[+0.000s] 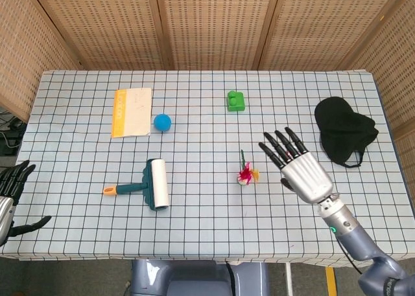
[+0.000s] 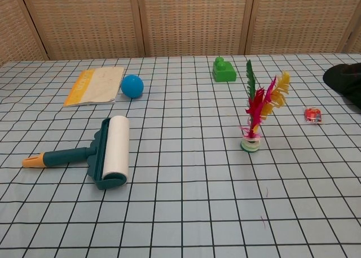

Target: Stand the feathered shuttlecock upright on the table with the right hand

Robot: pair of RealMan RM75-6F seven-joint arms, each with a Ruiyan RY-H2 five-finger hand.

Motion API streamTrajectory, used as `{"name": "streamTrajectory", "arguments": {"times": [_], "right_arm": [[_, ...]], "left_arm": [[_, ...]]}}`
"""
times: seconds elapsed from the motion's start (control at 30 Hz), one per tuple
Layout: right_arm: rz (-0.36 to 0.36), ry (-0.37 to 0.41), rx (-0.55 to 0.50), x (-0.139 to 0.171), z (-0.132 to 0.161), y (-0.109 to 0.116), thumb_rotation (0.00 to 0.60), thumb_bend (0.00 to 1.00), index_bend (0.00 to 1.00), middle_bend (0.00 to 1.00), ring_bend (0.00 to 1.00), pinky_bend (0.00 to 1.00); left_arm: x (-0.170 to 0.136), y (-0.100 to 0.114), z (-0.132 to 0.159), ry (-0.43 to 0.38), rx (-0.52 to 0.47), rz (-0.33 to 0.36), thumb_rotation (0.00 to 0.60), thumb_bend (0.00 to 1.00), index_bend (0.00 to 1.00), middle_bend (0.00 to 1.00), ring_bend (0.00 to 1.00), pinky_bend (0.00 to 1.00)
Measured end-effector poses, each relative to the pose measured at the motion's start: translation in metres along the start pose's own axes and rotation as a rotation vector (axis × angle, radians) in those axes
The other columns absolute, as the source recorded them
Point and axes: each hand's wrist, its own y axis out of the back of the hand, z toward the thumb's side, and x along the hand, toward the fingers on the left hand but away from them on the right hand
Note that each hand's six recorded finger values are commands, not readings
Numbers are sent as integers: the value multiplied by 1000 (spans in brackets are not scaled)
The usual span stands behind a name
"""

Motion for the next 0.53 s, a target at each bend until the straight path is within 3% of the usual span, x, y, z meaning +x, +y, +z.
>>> {"name": "streamTrajectory", "arguments": {"times": [0.17,0.3,0.4,0.53], "right_arm": [[19,-132,-22,43,-41,-14,600,0,0,0,0,0],[97,-285,-64,89,-62,-35,600,0,0,0,0,0],[149,-349,-73,117,-65,-46,600,0,0,0,0,0],[165,-384,-99,130,-60,-47,600,0,0,0,0,0]], "left_arm": [[-2,2,1,-12,-2,8,600,0,0,0,0,0],[-5,2,4,-26,-1,9,600,0,0,0,0,0],[-6,2,5,-33,0,9,600,0,0,0,0,0],[-6,1,5,-35,3,8,600,0,0,0,0,0]]}}
